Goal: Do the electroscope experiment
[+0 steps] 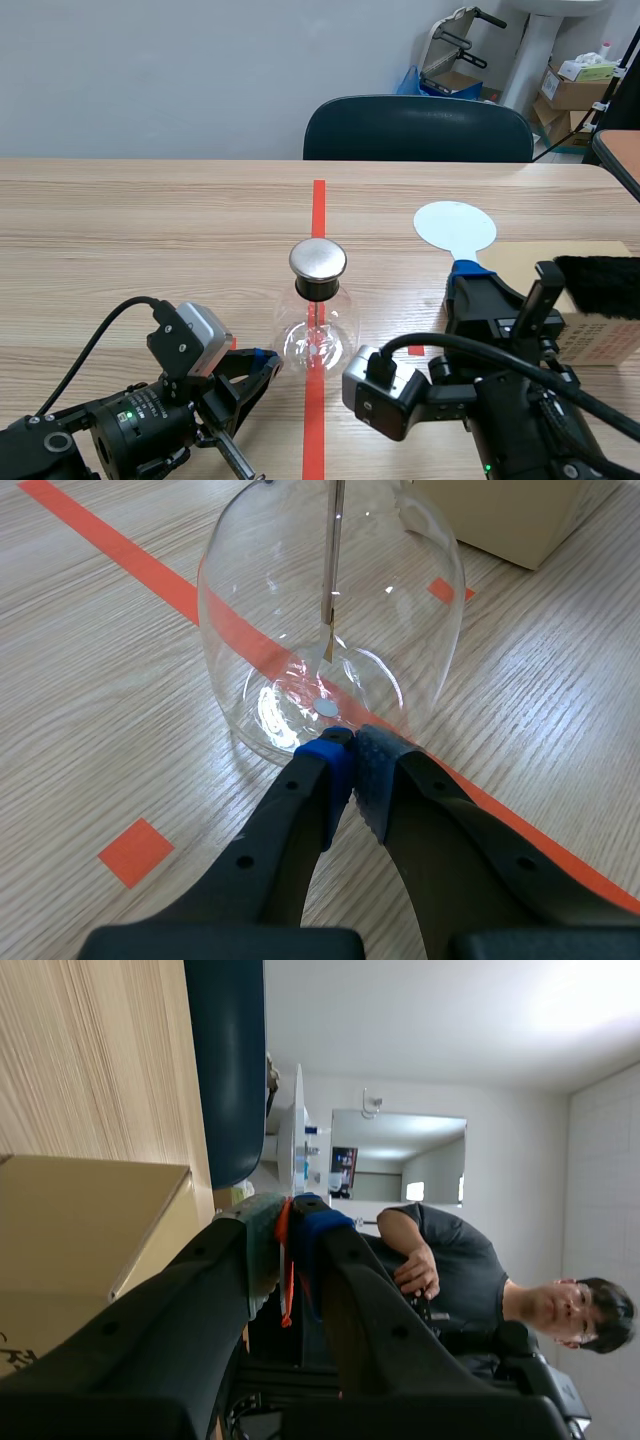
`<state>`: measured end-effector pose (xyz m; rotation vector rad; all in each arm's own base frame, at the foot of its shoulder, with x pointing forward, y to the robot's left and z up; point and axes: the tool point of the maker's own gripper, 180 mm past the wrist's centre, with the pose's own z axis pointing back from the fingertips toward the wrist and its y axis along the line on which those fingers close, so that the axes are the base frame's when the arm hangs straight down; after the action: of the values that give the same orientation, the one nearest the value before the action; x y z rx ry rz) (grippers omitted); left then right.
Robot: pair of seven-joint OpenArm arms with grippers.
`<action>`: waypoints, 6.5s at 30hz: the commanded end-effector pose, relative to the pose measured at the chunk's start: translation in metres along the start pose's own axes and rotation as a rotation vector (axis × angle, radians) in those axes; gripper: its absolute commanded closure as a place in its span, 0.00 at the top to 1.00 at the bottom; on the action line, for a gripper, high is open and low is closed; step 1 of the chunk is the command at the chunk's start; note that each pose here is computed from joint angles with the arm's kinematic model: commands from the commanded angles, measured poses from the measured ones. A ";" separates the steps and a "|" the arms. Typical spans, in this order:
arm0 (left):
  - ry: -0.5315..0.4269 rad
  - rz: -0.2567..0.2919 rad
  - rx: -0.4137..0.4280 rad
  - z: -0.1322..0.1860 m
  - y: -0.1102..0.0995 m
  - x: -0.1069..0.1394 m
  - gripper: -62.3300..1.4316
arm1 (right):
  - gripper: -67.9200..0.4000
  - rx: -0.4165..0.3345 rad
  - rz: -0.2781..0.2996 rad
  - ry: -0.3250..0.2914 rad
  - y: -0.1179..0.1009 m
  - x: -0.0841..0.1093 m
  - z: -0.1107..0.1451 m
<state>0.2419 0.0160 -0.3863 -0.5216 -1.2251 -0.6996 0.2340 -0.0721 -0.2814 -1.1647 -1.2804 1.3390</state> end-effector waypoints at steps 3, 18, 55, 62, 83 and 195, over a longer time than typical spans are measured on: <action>-0.027 0.004 -0.003 -0.002 -0.002 0.007 0.07 | 0.02 -0.034 0.002 -0.005 -0.009 -0.002 -0.003; -0.027 0.004 -0.003 -0.002 -0.002 0.007 0.07 | 0.02 -0.034 0.002 -0.002 -0.009 -0.002 -0.003; -0.028 0.004 -0.002 -0.002 -0.002 0.007 0.07 | 0.02 -0.035 0.002 0.002 -0.010 -0.003 -0.003; -0.027 0.003 -0.002 -0.002 -0.001 0.007 0.07 | 0.02 -0.035 0.002 0.073 -0.010 -0.016 -0.002; -0.093 0.077 -0.146 0.037 -0.012 0.054 0.19 | 0.02 -0.154 -0.024 0.024 -0.030 -0.075 0.001; -0.131 -0.121 -0.401 0.098 -0.067 0.124 0.76 | 1.00 0.017 0.050 -0.032 0.059 -0.080 0.014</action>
<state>0.1522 0.0192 -0.2499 -0.8081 -1.2224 -1.0545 0.2243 -0.1528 -0.3530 -1.1082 -1.2122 1.4206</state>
